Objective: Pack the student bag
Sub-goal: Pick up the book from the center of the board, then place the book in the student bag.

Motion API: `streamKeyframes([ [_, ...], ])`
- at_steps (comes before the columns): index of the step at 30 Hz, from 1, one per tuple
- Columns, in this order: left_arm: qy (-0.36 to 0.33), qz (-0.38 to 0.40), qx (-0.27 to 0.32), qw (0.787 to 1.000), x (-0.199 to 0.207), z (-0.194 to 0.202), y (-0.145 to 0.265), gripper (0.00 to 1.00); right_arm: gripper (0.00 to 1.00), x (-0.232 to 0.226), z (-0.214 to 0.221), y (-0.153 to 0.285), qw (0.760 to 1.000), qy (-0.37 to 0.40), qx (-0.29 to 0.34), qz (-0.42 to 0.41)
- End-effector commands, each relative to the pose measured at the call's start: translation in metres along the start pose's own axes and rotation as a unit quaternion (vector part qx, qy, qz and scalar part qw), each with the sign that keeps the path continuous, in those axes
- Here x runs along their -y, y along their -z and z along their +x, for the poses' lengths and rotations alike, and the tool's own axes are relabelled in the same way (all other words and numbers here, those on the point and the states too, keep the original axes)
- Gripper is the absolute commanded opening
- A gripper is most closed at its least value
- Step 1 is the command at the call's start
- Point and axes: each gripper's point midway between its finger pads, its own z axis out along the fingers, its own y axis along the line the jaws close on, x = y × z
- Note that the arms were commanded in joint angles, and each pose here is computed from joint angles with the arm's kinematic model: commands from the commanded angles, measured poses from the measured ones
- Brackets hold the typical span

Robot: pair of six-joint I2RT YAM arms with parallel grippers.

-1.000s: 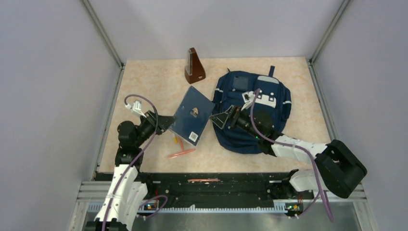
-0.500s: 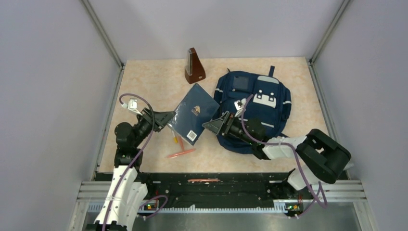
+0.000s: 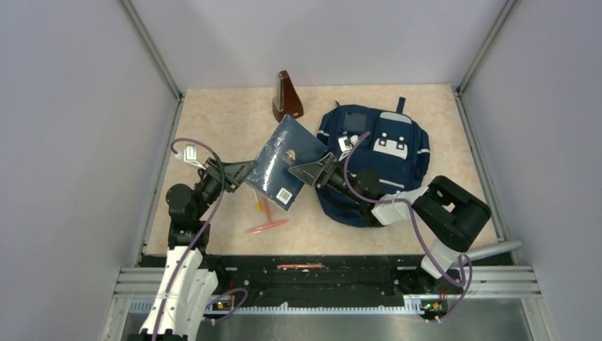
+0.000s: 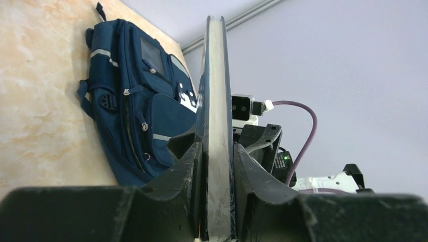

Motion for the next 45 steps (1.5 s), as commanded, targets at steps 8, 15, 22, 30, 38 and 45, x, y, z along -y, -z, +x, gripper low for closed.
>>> streamKeyframes([
  [8, -0.023, 0.072, 0.011, 0.997, 0.037, -0.008, 0.002, 0.00, 0.66, -0.111, -0.056, 0.006, 0.978, 0.058, 0.098, -0.174],
  [15, -0.039, 0.038, -0.040, 0.998, 0.012, 0.008, -0.002, 0.00, 0.14, -0.132, -0.067, 0.013, 0.974, 0.084, 0.110, -0.178],
  [22, -0.183, -0.088, -0.095, 0.974, -0.033, 0.013, 0.007, 0.82, 0.00, -0.101, -0.098, 0.026, 0.972, 0.196, 0.129, -0.010],
  [30, -0.298, -0.029, -0.136, 0.944, -0.034, 0.045, -0.012, 0.83, 0.00, -0.047, -0.173, 0.092, 0.920, 0.289, 0.153, 0.216],
  [38, -0.414, 0.011, -0.250, 0.875, -0.034, 0.145, -0.068, 0.80, 0.00, -0.011, -0.236, 0.180, 0.821, 0.336, 0.183, 0.424],
  [45, -0.481, 0.099, -0.306, 0.815, -0.005, 0.246, -0.122, 0.80, 0.00, -0.019, -0.267, 0.248, 0.751, 0.342, 0.239, 0.512],
])
